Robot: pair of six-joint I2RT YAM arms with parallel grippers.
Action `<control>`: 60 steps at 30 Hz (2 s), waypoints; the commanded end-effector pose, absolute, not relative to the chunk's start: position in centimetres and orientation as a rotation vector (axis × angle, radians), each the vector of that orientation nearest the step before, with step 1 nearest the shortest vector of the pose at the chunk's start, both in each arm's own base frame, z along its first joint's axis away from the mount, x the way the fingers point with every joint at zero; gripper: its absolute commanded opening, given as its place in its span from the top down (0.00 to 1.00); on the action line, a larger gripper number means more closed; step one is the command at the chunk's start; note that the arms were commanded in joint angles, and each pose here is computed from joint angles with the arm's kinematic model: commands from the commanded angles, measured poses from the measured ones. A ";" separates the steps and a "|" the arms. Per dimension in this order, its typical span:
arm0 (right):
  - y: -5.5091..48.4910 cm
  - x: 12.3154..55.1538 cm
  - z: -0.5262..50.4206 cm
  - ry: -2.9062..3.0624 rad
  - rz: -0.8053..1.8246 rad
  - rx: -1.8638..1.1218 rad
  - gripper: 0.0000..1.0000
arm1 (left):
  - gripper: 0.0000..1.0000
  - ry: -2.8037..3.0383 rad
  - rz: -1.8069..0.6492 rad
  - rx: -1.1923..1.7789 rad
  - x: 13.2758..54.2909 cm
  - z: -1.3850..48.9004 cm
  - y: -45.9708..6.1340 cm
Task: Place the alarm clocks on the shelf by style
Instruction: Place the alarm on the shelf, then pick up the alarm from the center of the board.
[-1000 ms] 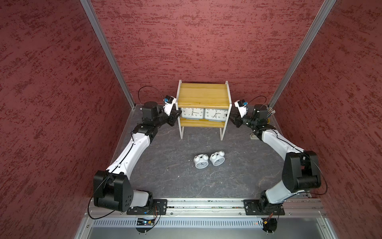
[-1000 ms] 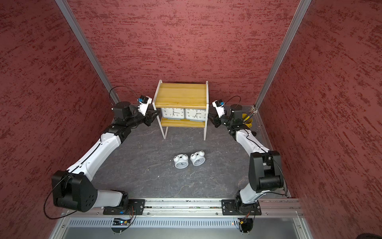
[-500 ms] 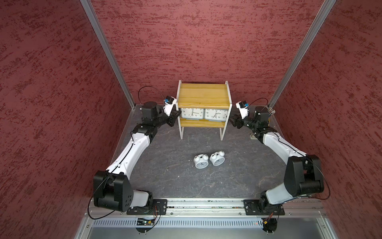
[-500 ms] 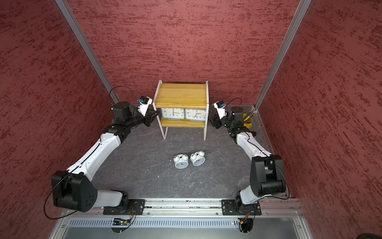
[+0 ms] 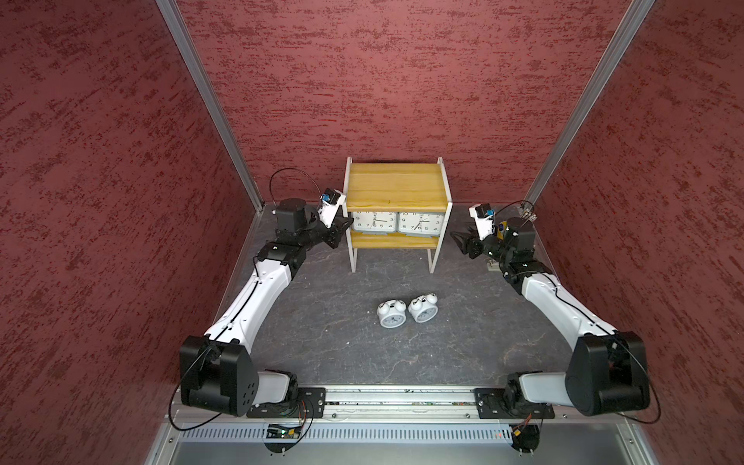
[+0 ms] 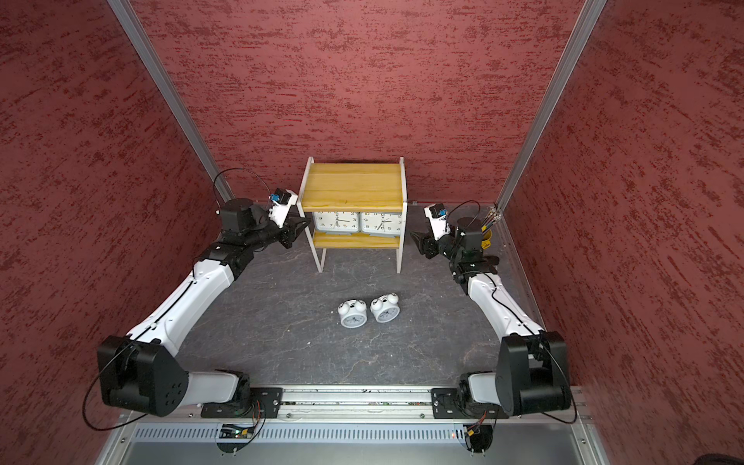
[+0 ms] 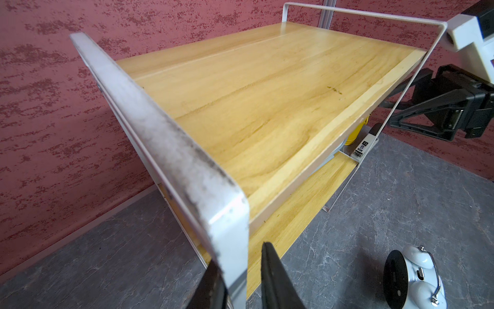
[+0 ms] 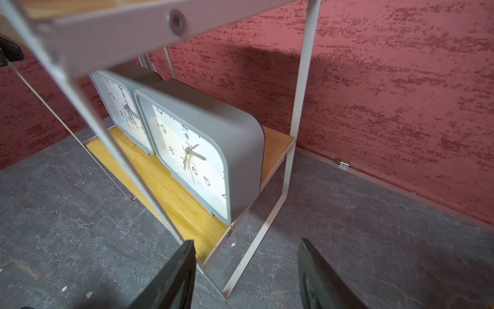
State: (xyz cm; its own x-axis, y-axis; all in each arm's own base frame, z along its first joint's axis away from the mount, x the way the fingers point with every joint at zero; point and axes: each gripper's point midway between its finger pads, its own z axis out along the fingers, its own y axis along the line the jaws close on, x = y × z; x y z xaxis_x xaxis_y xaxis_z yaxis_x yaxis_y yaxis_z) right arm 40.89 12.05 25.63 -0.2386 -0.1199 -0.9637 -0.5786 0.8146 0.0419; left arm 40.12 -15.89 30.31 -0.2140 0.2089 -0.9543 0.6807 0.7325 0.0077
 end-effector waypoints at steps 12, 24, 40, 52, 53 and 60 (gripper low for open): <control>11.5 34.6 26.3 1.807 0.529 -0.461 0.35 | 0.27 1.815 -0.341 0.627 37.1 31.6 -13.8; 11.8 31.4 24.4 1.846 0.633 -0.326 0.36 | 0.36 1.853 -0.599 0.917 26.9 25.0 -20.9; 11.9 31.2 23.3 1.880 0.630 -0.322 0.34 | 0.55 1.940 -0.745 1.267 23.0 16.3 -26.5; 11.7 31.2 23.1 1.887 0.613 -0.321 0.33 | 0.60 2.003 -0.717 1.321 23.2 13.7 -26.8; 11.7 31.2 23.1 1.888 0.613 -0.321 0.33 | 0.61 2.008 -0.709 1.322 23.2 13.5 -26.7; 11.8 31.2 23.2 1.886 0.626 -0.322 0.33 | 0.70 2.034 -0.689 1.327 23.5 12.5 -26.6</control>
State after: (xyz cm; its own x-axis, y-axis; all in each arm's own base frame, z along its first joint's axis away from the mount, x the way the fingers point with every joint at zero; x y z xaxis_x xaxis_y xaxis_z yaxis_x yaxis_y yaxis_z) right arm 31.26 11.69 23.31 -0.3909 0.0667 -0.9180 -0.4967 0.8244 0.2714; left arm 23.50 -26.49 12.71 -0.3311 0.6015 -0.7271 0.9207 0.3746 -0.1094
